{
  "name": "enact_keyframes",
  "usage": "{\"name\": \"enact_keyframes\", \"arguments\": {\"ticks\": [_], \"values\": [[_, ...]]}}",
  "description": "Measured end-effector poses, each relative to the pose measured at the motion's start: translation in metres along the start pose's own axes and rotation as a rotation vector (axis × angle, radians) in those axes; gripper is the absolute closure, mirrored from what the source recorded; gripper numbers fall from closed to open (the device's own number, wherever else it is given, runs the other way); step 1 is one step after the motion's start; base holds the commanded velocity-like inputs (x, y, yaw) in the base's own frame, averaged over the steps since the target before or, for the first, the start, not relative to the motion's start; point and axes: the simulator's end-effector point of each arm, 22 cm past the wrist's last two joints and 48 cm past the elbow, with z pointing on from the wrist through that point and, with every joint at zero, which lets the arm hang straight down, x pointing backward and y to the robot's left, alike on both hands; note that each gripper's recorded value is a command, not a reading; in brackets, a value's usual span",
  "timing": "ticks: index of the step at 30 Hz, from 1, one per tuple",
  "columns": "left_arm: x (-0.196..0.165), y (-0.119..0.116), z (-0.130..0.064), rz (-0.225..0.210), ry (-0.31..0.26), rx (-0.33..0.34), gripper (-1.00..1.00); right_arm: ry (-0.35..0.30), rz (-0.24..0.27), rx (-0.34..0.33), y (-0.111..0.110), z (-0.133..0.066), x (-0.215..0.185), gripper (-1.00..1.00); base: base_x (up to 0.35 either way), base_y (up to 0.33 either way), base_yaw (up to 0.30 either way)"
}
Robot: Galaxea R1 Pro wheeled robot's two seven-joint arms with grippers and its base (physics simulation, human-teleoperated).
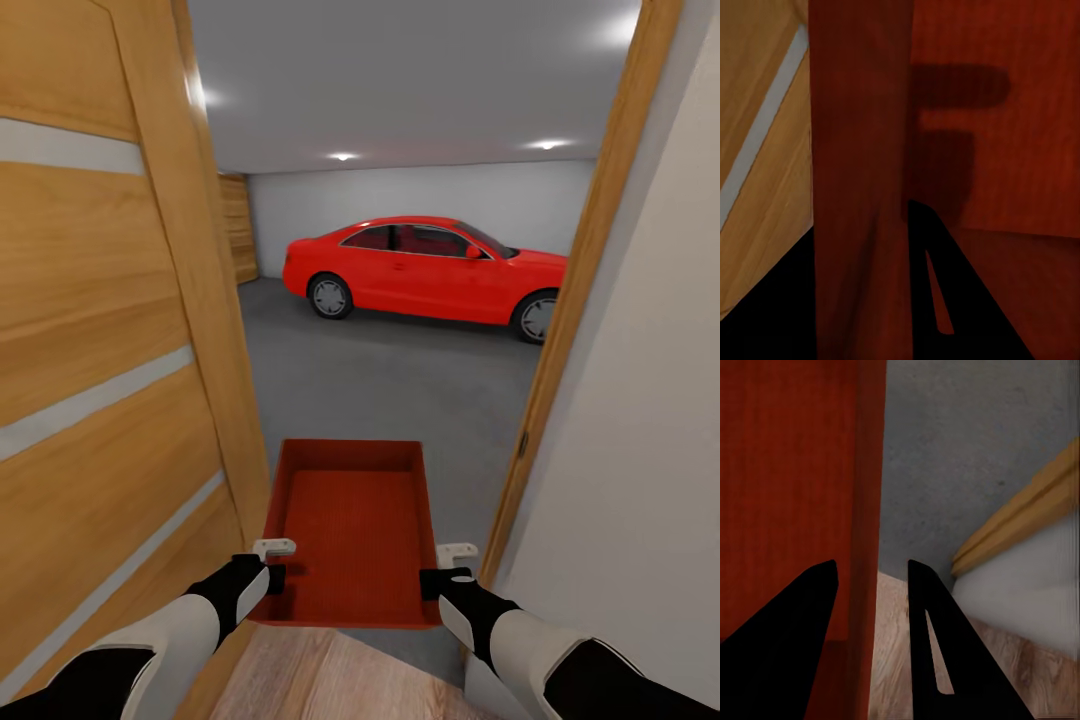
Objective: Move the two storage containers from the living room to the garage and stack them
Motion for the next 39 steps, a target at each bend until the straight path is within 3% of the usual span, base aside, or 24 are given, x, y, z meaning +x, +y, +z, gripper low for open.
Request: {"name": "enact_keyframes", "arguments": {"ticks": [20, 39], "values": [[-0.0002, -0.0004, -0.0002, 0.0, -0.001, 0.001, 1.0, -0.001, 0.0, 0.0, -0.0004, -0.0001, -0.0003, 1.0, 0.009, 0.005, -0.18], [-0.0006, -0.0003, -0.0003, 0.001, -0.001, 0.0, 1.0, -0.001, 0.001, -0.001, -0.0003, -0.0001, -0.0005, 1.0, 0.084, 0.092, -0.114]]}}
